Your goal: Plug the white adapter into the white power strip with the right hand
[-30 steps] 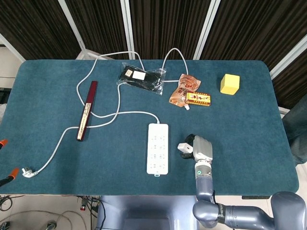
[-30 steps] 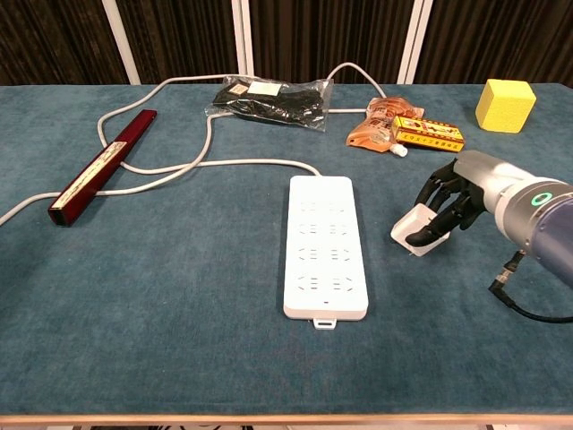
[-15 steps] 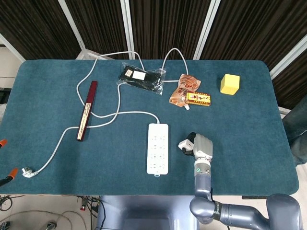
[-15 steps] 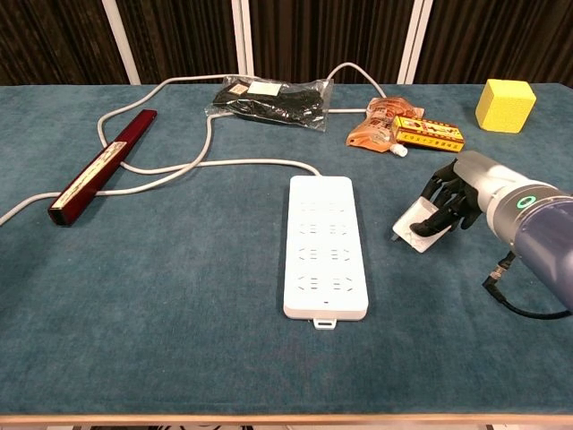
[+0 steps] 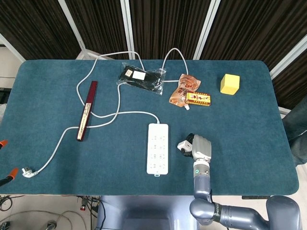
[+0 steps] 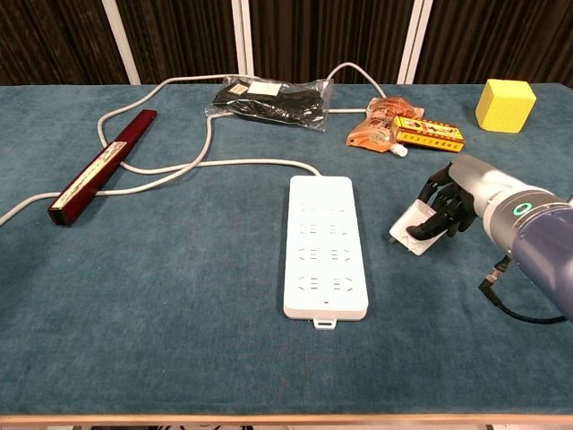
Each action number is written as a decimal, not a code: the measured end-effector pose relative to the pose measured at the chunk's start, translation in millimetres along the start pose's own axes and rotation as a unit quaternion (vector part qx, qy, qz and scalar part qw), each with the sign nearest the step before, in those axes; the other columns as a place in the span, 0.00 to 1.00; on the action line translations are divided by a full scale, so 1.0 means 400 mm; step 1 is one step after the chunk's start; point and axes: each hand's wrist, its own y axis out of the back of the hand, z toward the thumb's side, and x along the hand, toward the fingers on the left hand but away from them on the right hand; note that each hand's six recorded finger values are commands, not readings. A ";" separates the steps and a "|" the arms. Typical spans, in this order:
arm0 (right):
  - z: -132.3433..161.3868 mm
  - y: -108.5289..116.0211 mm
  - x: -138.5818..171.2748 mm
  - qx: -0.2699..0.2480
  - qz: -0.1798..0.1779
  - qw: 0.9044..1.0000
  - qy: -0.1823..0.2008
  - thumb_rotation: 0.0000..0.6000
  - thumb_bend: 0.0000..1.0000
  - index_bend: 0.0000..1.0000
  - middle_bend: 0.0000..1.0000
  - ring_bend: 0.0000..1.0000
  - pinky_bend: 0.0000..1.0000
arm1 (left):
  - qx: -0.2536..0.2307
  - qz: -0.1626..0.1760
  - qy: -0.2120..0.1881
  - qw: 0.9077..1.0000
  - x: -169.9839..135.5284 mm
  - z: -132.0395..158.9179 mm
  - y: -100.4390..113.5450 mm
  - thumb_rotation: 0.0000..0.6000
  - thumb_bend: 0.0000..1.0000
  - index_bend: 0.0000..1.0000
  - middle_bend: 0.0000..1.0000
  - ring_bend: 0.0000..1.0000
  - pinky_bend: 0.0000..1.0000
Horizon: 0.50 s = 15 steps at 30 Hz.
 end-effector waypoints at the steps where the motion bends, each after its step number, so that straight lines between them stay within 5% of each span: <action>1: 0.000 -0.002 0.000 0.003 0.002 1.000 0.000 1.00 0.39 0.55 0.52 0.61 0.39 | 0.000 0.000 0.000 1.000 0.000 0.000 0.000 1.00 0.19 0.20 0.00 0.00 0.08; 8: 0.003 -0.003 0.003 0.004 0.000 1.000 0.005 1.00 0.45 0.67 0.62 0.69 0.47 | 0.000 -0.001 0.001 1.000 0.001 -0.001 -0.001 1.00 0.19 0.20 0.00 0.00 0.08; 15: 0.022 0.016 0.006 0.017 -0.017 0.999 0.035 1.00 0.49 0.69 0.65 0.71 0.53 | 0.001 -0.002 0.001 1.000 0.001 -0.001 -0.002 1.00 0.19 0.21 0.00 0.00 0.11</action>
